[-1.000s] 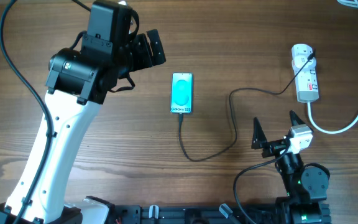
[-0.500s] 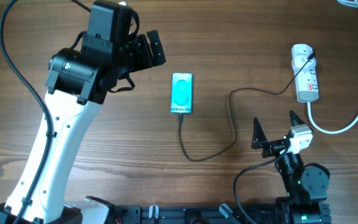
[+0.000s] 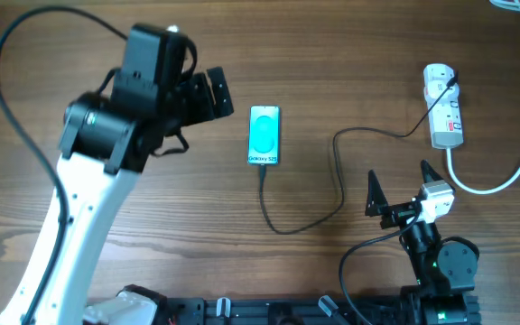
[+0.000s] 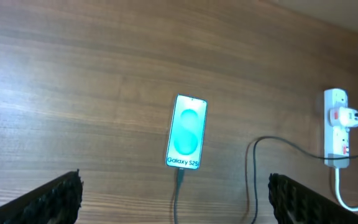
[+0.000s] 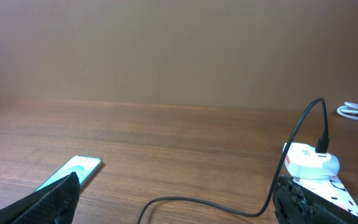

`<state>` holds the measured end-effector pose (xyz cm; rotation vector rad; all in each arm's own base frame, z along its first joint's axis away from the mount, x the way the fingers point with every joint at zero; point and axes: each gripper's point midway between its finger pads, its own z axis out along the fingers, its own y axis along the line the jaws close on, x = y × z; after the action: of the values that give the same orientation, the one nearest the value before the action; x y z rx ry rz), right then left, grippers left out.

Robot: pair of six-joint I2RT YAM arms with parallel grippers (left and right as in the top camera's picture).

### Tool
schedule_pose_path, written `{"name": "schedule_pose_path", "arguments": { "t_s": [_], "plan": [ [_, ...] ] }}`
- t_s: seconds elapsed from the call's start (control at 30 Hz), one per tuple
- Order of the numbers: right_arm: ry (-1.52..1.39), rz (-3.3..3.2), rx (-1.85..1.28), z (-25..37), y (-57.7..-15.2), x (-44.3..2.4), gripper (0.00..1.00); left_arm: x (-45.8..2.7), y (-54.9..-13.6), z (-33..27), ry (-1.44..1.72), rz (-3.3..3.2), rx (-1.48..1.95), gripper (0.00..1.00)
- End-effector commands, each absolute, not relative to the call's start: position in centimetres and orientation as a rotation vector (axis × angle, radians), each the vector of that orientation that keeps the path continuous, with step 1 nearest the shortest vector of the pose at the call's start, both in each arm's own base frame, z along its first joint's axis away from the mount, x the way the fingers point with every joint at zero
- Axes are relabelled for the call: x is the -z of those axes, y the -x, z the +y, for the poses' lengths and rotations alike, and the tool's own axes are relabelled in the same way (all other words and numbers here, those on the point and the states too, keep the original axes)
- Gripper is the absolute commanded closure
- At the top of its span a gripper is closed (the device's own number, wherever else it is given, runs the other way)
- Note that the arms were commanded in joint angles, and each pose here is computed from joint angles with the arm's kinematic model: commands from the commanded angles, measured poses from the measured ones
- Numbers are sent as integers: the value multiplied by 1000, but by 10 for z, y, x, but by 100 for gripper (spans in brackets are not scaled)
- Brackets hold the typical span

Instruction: Plug charger to phone and switch on socket

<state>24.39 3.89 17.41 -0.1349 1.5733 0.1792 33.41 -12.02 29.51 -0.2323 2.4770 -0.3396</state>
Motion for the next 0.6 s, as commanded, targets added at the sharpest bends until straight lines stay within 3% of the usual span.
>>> {"name": "schedule_pose_path", "arguments": {
  "t_s": [0.0, 0.33, 0.57],
  "plan": [
    [129, 1560, -170, 37, -244, -177, 0, -276, -319, -110, 252, 2458, 325, 0],
    [128, 1560, -170, 37, -244, -177, 0, -230, -273, -83, 285, 2495, 290, 0],
    [128, 1560, -170, 37, -244, -177, 0, -231, -272, -100, -138, 2293, 406, 0]
  ]
}}
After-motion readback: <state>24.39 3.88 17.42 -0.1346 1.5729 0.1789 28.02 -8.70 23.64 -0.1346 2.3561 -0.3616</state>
